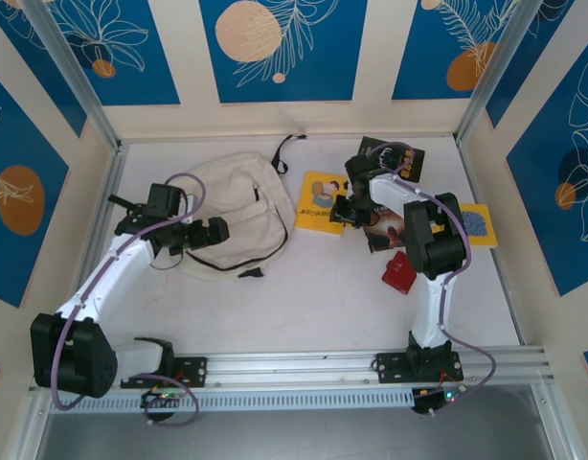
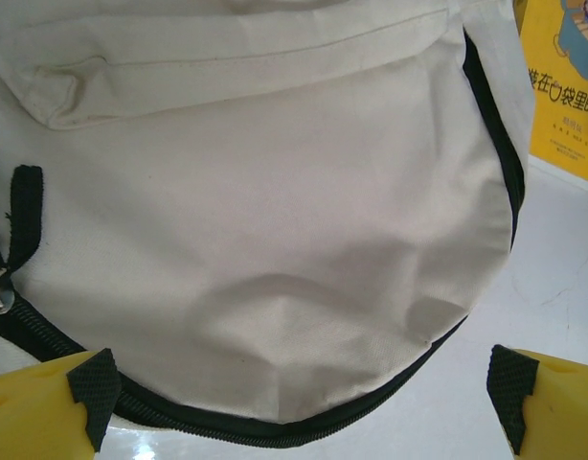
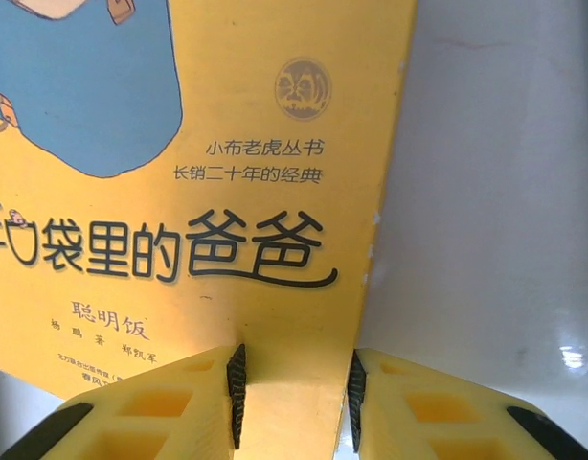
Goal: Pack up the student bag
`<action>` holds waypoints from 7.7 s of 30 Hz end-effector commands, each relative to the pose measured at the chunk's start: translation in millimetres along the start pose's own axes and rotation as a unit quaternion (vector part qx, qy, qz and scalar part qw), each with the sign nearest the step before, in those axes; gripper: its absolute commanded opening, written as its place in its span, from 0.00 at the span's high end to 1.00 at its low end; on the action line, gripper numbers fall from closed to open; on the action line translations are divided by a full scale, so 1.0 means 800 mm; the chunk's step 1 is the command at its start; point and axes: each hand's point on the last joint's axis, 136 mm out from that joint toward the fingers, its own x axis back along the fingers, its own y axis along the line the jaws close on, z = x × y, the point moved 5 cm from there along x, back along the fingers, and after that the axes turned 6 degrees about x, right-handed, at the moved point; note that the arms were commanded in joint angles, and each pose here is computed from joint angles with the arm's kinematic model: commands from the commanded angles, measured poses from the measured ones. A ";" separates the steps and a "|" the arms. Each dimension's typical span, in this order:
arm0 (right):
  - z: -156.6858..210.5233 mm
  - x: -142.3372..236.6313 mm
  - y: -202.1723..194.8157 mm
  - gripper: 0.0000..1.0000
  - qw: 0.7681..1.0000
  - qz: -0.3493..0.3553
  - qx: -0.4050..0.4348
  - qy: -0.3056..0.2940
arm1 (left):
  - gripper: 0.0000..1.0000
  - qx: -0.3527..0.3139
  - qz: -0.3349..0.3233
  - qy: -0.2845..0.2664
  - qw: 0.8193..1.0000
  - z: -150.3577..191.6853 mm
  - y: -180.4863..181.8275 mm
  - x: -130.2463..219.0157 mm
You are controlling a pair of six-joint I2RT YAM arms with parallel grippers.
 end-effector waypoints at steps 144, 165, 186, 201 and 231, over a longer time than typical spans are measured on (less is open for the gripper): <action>0.153 0.159 0.062 0.20 0.931 -0.308 -0.133 -0.145 | 1.00 -0.033 0.233 0.084 0.968 -0.005 -0.237 -0.033; 0.121 0.197 0.245 0.05 0.801 -0.538 -0.199 -0.169 | 1.00 0.228 0.340 -0.157 0.899 -0.073 -0.193 0.079; 0.098 0.169 0.270 0.49 0.724 -0.607 -0.274 -0.181 | 1.00 0.277 0.362 -0.162 0.875 -0.067 -0.176 0.079; 0.096 0.155 0.226 0.98 0.758 -0.550 -0.282 -0.208 | 0.88 0.211 0.294 -0.133 0.923 -0.053 -0.164 0.053; 0.128 0.229 0.071 1.00 0.896 -0.243 -0.181 -0.325 | 0.20 -0.110 -0.028 0.133 0.985 0.024 -0.091 -0.107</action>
